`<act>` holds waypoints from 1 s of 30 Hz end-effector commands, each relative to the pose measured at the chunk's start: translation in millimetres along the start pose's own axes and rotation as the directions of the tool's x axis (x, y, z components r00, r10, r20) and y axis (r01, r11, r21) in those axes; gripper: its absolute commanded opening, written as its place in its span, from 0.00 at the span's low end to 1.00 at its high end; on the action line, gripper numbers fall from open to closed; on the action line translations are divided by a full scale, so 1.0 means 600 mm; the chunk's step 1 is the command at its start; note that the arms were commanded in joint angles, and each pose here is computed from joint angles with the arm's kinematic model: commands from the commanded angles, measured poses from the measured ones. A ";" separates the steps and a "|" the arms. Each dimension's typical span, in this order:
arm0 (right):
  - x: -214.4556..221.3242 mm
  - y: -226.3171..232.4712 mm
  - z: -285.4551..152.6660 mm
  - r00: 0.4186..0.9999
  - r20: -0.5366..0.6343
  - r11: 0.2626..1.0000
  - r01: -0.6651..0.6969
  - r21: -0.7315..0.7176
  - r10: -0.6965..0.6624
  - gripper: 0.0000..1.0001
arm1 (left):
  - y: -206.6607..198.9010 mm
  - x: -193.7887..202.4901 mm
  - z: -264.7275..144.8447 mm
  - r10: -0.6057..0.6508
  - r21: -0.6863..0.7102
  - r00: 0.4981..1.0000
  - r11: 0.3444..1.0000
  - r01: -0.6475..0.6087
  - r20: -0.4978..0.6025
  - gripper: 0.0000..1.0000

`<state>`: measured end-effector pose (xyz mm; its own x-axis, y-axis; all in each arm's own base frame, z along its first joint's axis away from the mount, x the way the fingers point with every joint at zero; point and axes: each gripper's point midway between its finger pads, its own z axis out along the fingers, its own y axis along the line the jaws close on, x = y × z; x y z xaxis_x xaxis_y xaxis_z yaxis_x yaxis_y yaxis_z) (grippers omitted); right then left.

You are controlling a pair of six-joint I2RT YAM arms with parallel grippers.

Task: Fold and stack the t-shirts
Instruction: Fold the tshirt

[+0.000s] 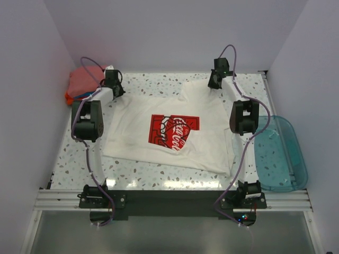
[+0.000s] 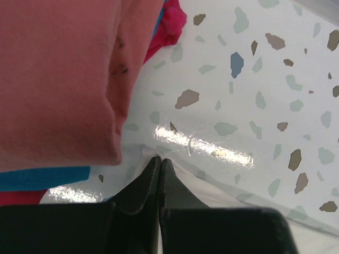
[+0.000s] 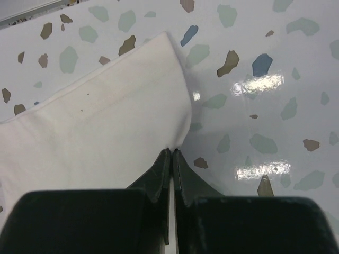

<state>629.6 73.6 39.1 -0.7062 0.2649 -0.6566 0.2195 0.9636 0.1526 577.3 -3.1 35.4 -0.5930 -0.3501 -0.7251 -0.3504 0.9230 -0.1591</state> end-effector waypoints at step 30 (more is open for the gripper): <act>-0.041 -0.021 -0.292 0.976 0.175 0.986 -0.108 -0.131 0.130 0.00 | 0.019 -0.102 -0.133 -0.234 0.171 0.959 0.964 0.206 0.163 0.00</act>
<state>534.8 59.9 145.6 -0.6222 0.3276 -0.7110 0.2192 0.9448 0.2435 557.8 6.7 96.9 -0.4565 -0.4922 -0.7412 -0.3292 0.8674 -0.3732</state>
